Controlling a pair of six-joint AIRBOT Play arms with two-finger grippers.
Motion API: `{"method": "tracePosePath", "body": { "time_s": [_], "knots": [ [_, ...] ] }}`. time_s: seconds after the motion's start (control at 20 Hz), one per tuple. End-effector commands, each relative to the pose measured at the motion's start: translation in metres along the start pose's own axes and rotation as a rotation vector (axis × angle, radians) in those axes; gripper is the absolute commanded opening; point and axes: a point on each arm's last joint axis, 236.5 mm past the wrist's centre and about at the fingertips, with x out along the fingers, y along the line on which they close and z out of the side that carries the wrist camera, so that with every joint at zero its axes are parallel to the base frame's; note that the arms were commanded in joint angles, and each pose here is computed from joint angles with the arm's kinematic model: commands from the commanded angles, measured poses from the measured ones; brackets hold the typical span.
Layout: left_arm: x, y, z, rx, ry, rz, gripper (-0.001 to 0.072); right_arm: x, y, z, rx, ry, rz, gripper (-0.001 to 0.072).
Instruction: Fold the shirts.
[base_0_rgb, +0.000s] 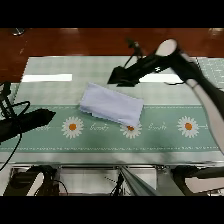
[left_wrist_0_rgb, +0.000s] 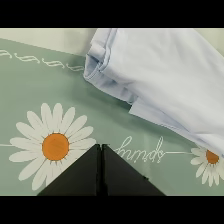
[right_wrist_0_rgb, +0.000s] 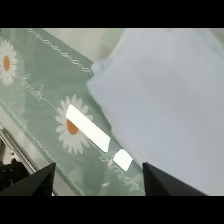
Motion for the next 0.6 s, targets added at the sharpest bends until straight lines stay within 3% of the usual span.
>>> {"method": "tracePosePath", "body": {
  "time_s": [0.0, 0.15, 0.25, 0.4, 0.55],
  "knots": [
    [0.0, 0.0, 0.001, -0.004, -0.004, -0.001, 0.0026, -0.107, -0.048, -0.026, -0.042, -0.092, -0.311, 0.063],
    [0.001, 0.0, 0.0, -0.016, -0.002, -0.001, 0.0026, -0.184, -0.108, -0.067, 0.106, -0.389, -0.554, 0.063],
    [0.002, 0.002, -0.002, -0.019, 0.004, 0.001, 0.0026, -0.196, -0.153, -0.118, 0.298, -0.558, -0.608, 0.0629],
    [0.004, 0.0, -0.005, -0.029, 0.012, -0.009, 0.0026, -0.144, -0.198, -0.187, 0.593, -0.613, -0.507, 0.0629],
    [0.004, 0.0, -0.005, -0.031, 0.011, -0.012, 0.0026, -0.074, -0.192, -0.209, 0.692, -0.47, -0.285, 0.0629]
  ]
}}
